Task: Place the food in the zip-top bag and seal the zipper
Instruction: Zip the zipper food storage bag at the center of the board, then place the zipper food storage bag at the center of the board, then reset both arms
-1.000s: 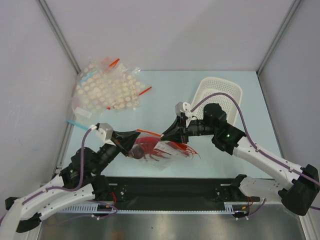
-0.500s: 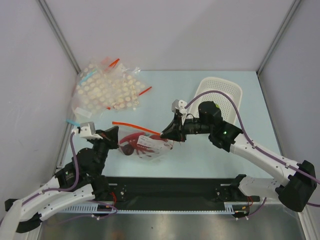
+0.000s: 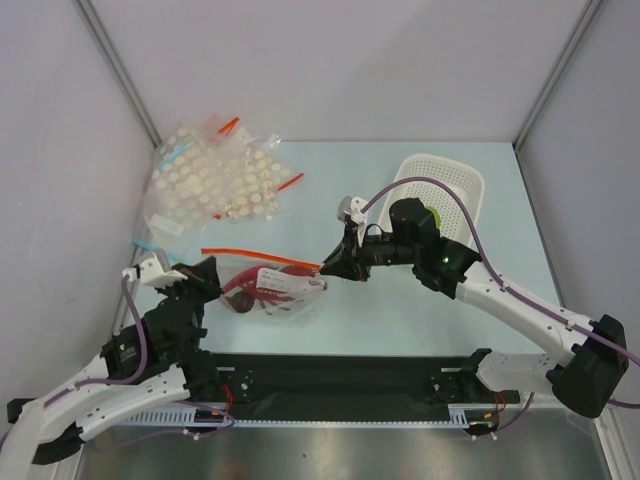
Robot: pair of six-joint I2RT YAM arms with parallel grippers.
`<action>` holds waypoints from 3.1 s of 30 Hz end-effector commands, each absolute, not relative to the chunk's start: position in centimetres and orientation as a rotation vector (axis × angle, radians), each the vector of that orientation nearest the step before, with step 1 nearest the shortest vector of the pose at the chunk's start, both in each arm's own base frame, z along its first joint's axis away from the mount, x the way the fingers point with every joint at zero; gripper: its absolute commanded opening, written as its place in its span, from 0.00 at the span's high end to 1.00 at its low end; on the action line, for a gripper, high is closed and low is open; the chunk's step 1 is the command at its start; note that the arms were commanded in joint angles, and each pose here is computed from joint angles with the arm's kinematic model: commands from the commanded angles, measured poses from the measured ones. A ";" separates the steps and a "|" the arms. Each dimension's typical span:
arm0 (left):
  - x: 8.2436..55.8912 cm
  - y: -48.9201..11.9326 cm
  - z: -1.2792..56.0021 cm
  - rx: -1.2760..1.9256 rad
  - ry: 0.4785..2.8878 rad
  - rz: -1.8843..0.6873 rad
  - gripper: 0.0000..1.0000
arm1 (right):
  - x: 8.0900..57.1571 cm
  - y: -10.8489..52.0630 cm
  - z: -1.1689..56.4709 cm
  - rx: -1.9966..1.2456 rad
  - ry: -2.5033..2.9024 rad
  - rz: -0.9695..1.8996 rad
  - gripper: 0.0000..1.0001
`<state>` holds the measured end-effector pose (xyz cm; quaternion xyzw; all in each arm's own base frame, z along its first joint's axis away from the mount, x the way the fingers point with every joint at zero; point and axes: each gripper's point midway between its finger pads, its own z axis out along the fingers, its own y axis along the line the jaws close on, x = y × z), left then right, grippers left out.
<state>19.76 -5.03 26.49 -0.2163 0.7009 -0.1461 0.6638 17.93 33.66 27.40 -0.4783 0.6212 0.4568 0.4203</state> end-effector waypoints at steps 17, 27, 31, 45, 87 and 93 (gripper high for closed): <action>19.7 -4.2 29.5 -0.503 1.458 -0.346 1.00 | 18.9 32.4 29.4 -1.144 1.520 1.074 1.00; 21.2 -11.3 29.7 -0.201 1.514 -0.374 0.99 | 23.3 29.6 29.9 -0.877 1.596 1.004 1.00; 22.2 -13.6 29.0 -0.169 1.543 -0.352 0.96 | 24.7 27.4 30.4 -0.715 1.614 0.900 1.00; 30.6 -25.2 28.6 -0.057 1.712 -0.435 0.99 | 27.4 16.7 29.7 -0.114 1.621 0.526 1.00; 23.6 -14.6 28.2 -0.065 1.461 -0.522 0.00 | 27.2 5.7 32.2 0.540 1.487 0.342 0.00; 23.5 -15.6 27.9 -0.024 1.458 -0.545 0.00 | 28.4 7.1 30.5 0.509 1.553 0.347 0.00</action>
